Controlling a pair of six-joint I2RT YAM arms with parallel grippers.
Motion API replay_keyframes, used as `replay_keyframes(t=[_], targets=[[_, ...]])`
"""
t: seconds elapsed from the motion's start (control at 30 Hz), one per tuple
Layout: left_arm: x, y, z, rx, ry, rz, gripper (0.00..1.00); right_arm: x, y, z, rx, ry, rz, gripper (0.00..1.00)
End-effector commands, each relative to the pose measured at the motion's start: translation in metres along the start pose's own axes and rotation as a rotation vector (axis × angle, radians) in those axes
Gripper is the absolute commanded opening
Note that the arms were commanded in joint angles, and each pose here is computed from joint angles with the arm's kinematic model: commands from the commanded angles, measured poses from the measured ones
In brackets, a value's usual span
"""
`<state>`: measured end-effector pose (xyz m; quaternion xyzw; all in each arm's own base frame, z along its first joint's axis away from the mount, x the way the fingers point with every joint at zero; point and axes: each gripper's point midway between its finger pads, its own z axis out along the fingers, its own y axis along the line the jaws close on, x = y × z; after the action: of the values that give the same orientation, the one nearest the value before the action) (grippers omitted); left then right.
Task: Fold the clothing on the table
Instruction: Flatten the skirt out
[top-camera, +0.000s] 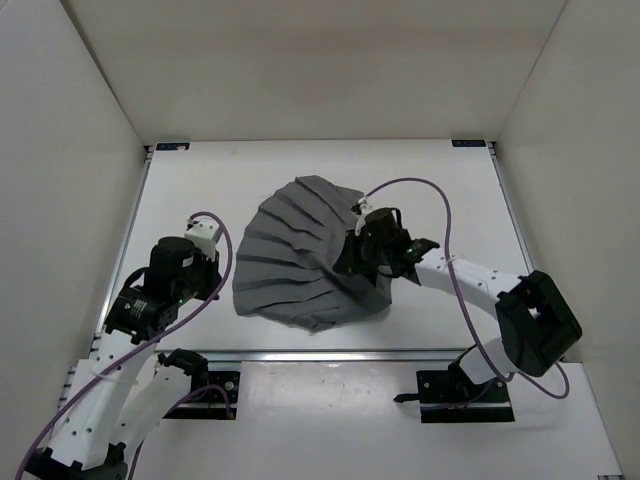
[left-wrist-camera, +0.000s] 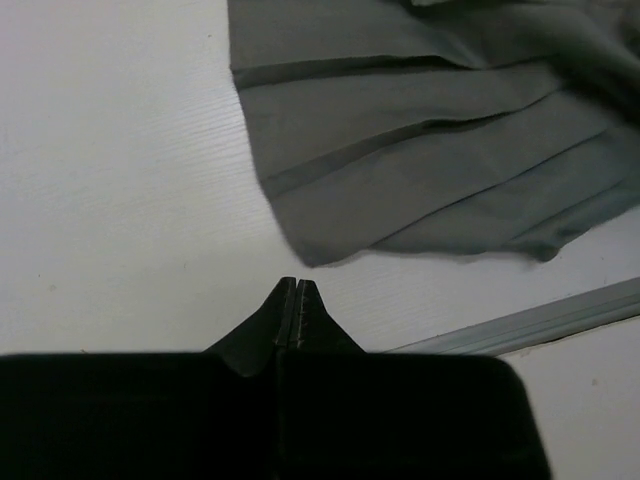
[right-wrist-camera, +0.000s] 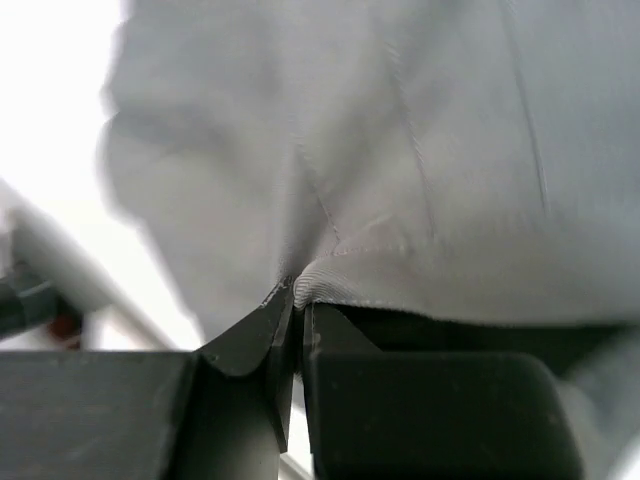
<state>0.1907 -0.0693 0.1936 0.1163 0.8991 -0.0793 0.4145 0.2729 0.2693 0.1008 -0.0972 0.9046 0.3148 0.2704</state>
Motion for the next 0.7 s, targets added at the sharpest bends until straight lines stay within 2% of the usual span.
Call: replay_keyframes(t=[0.0,0.03,0.07,0.1,0.13,0.17,0.23,0.27,0.3,0.43,0.47,0.6,0.67], targets=[[-0.010,0.000,0.000,0.011,-0.023,-0.006,0.00,-0.015,0.087,0.001,-0.289,-0.104,0.102,0.00],[-0.010,-0.001,0.002,0.013,-0.018,-0.004,0.04,-0.017,0.104,0.004,-0.310,-0.099,0.085,0.00],[-0.012,-0.003,0.003,0.017,-0.021,-0.010,0.08,-0.004,0.102,0.015,-0.289,-0.042,0.081,0.00],[-0.014,-0.004,0.004,0.027,-0.023,-0.024,0.27,-0.005,0.114,0.022,-0.297,-0.027,0.033,0.02],[-0.015,-0.010,0.005,0.054,-0.028,-0.043,0.47,-0.005,0.118,0.022,-0.277,-0.007,0.002,0.09],[-0.019,-0.016,0.007,0.089,-0.036,-0.065,0.54,0.006,0.112,0.025,-0.226,0.023,-0.031,0.17],[-0.018,-0.027,0.011,0.142,-0.031,-0.101,0.66,0.001,0.090,0.019,-0.117,-0.014,-0.078,0.27],[-0.016,-0.035,0.015,0.176,-0.021,-0.121,0.67,0.007,0.072,0.017,-0.062,-0.004,-0.112,0.34],[-0.012,-0.042,0.015,0.204,-0.012,-0.126,0.67,0.000,0.068,0.007,-0.039,-0.042,-0.130,0.36],[0.011,-0.063,0.031,0.288,0.057,-0.193,0.66,-0.006,0.014,-0.024,0.121,-0.045,-0.209,0.42],[0.021,-0.067,0.035,0.300,0.091,-0.210,0.66,-0.005,-0.002,-0.029,0.165,-0.021,-0.222,0.49],[0.043,-0.077,0.046,0.346,0.131,-0.247,0.62,0.004,-0.033,-0.032,0.216,0.027,-0.336,0.46],[0.047,-0.079,0.047,0.358,0.134,-0.262,0.62,0.012,-0.040,-0.027,0.240,0.060,-0.384,0.48]])
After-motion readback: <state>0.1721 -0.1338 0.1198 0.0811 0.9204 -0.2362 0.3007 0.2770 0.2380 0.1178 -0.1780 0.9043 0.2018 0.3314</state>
